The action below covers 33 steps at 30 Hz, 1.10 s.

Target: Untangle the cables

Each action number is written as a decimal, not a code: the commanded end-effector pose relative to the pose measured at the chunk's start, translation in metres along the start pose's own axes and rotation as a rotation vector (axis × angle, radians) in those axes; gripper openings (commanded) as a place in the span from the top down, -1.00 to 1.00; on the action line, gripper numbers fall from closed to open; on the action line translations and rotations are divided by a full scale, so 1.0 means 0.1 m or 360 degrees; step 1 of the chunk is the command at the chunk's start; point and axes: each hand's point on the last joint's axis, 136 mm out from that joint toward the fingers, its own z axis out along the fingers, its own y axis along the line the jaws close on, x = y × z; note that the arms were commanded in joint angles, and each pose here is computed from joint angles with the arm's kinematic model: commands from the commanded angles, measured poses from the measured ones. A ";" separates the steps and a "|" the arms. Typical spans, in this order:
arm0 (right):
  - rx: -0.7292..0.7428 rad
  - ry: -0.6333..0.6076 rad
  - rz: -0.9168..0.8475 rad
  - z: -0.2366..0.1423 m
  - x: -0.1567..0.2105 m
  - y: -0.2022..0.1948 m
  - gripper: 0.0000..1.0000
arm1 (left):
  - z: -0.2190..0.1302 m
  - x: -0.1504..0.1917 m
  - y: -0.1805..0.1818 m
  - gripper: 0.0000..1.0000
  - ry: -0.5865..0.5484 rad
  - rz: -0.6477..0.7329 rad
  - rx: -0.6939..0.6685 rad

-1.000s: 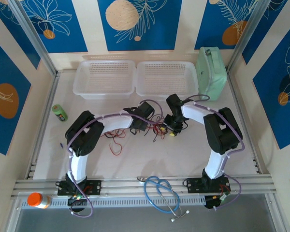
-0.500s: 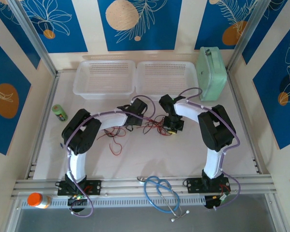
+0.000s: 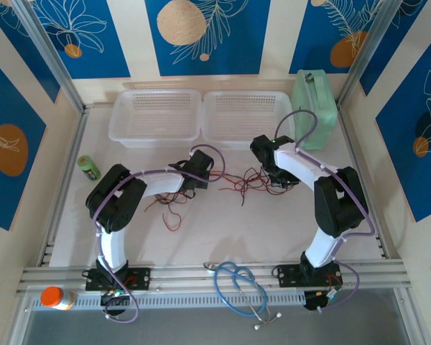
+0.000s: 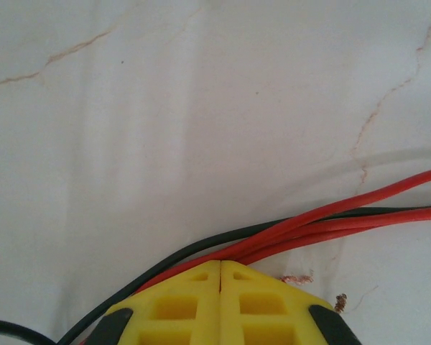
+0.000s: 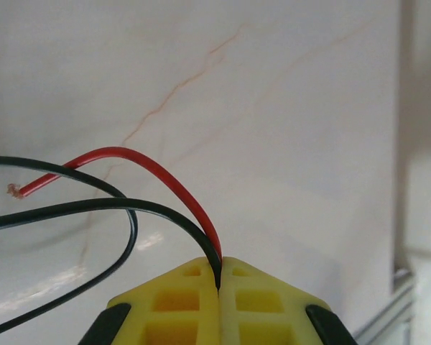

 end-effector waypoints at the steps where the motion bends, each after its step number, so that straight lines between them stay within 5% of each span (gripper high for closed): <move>1: 0.0358 -0.0071 -0.0144 -0.09 -0.06 -0.38 1.00 | 0.16 0.86 0.55 1.00 0.0443 0.0074 -0.0281; 7: 0.1012 0.0051 -0.0153 -0.18 -0.04 -0.91 1.00 | 0.10 0.88 0.66 1.00 0.0438 0.0093 -0.0340; 17: 0.0990 0.0105 -0.0110 -0.10 -0.01 -0.84 0.97 | 0.03 0.84 0.72 1.00 0.0411 0.0091 -0.0334; 20: 0.0728 0.0083 -0.0118 -0.02 0.00 -0.68 0.98 | -0.01 0.74 0.67 1.00 0.0375 0.0092 -0.0300; 26: -0.0463 0.0029 0.0125 -0.01 0.03 -0.03 0.98 | -0.14 0.48 0.59 1.00 0.0289 0.0107 -0.0241; 33: -0.0934 0.0143 0.0168 -0.15 0.10 0.27 1.00 | -0.40 0.10 0.42 1.00 0.0150 0.0147 -0.0122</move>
